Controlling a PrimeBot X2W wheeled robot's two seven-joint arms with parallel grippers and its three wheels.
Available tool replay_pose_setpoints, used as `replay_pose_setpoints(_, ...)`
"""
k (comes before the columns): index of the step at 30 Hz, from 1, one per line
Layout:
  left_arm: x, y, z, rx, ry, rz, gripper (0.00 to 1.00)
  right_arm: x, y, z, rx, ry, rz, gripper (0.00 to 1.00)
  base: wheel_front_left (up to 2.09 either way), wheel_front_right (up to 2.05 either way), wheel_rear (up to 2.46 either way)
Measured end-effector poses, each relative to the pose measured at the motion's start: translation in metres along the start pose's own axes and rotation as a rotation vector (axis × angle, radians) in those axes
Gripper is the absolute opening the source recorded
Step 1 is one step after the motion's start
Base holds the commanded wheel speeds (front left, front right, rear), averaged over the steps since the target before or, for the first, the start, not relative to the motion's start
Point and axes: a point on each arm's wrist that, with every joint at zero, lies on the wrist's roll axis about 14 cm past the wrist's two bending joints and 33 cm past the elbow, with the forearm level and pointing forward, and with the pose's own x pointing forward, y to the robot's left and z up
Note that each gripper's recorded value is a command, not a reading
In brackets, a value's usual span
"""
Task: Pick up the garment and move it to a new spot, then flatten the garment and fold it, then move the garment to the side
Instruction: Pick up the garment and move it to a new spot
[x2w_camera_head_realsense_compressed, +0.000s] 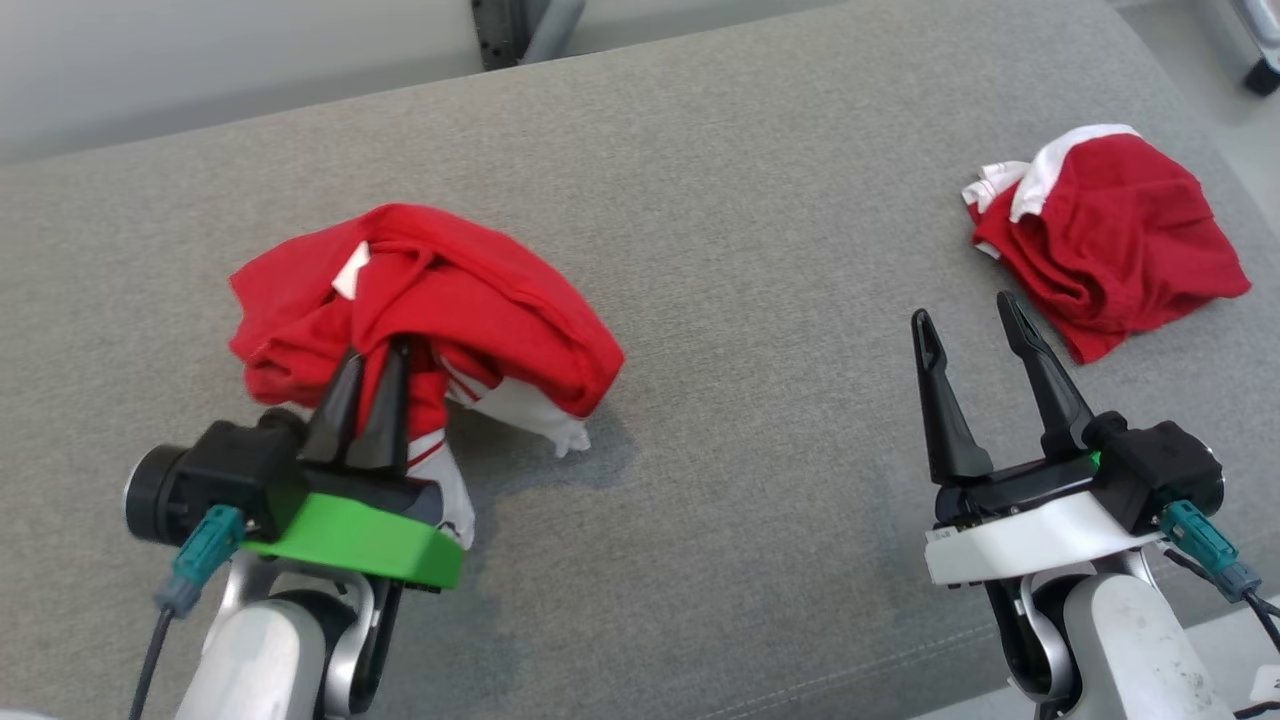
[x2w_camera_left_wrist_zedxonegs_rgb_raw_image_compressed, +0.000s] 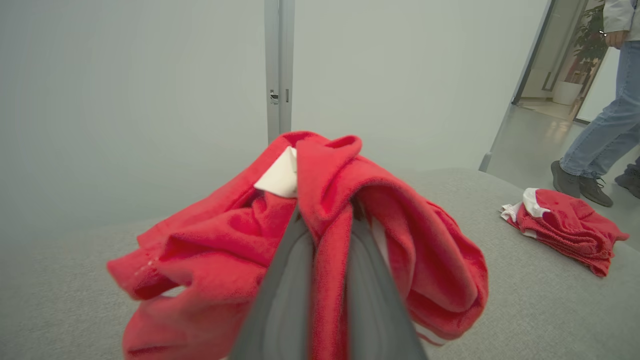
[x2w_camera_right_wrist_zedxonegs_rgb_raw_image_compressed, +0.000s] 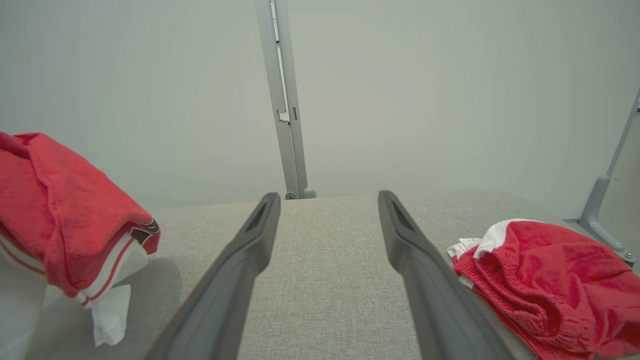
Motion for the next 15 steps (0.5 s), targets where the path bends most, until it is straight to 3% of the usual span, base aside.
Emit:
replay_pose_setpoints(6,0.033,-0.040,-0.038,-0.016,0.083,-0.144,0.00,-0.007,-0.022,-0.007,-0.003,0.013,-0.076,1.00,0.00,0.00,0.00)
replay_pose_setpoints(13,0.047,-0.055,-0.106,-0.055,0.239,-0.216,0.00,-0.013,-0.042,-0.033,0.011,0.081,-0.144,1.00,0.00,0.00,0.00)
replay_pose_setpoints(14,0.048,-0.057,-0.112,-0.063,0.254,-0.225,0.17,-0.013,-0.045,-0.035,0.012,0.088,-0.152,1.00,0.00,0.00,0.00)
replay_pose_setpoints(15,0.048,-0.060,-0.117,-0.074,0.262,-0.236,0.76,-0.013,-0.047,-0.038,0.012,0.097,-0.159,1.00,0.00,0.00,0.00)
